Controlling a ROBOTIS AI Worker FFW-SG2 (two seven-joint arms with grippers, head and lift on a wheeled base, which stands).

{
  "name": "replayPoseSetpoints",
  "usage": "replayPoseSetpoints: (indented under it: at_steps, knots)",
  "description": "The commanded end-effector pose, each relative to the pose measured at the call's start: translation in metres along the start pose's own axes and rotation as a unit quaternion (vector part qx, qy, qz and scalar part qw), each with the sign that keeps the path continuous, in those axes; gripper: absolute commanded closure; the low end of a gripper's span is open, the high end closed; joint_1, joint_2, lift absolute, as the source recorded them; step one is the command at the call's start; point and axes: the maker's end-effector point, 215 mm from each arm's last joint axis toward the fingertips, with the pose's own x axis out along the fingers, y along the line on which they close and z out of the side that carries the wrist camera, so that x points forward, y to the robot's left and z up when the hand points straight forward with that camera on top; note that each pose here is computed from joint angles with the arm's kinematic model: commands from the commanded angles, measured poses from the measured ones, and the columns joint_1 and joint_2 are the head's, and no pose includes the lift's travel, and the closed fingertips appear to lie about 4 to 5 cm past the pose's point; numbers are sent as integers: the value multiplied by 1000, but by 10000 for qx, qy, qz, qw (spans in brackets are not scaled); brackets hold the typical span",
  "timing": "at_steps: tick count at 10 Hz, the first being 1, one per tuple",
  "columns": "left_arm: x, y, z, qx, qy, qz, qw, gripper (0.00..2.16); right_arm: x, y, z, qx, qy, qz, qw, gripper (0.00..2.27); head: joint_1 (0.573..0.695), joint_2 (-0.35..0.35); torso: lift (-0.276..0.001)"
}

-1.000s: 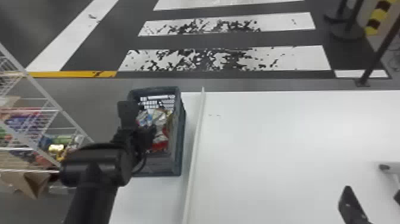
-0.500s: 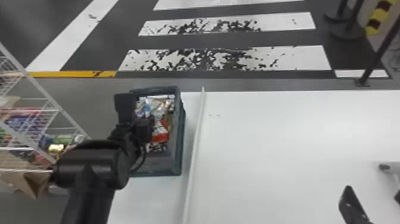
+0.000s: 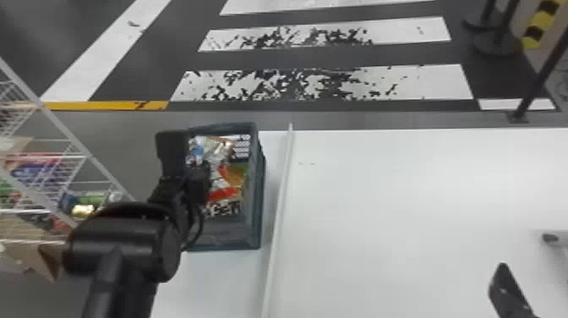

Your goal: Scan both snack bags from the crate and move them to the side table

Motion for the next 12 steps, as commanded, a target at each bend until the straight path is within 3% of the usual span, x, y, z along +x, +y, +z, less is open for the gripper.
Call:
replayPoseSetpoints:
  at_steps: [1,5,8,9,12]
  knots:
    - [-17,-4,19,-85,-201,-101,9997,1892,0,0,2,1,-19,0,10000,178,695,191,-29]
    - [-68,-35,51,-390,-369,-756,9957,1892,-1,-12,12,-19,-156,-174,9997,178,695,142,-29]
    - [-107,-80,51,-285,-321,-1304,9905,1892,0,-20,16,-22,-268,-321,9991,181,695,64,-29]
    - [-120,-104,49,-230,-261,-1638,9859,1892,1,-21,16,-18,-282,-326,9991,181,695,31,-29]
    - [-165,-204,26,80,-31,-2805,9598,1892,4,-21,18,1,-326,-336,9989,181,695,-106,-29]
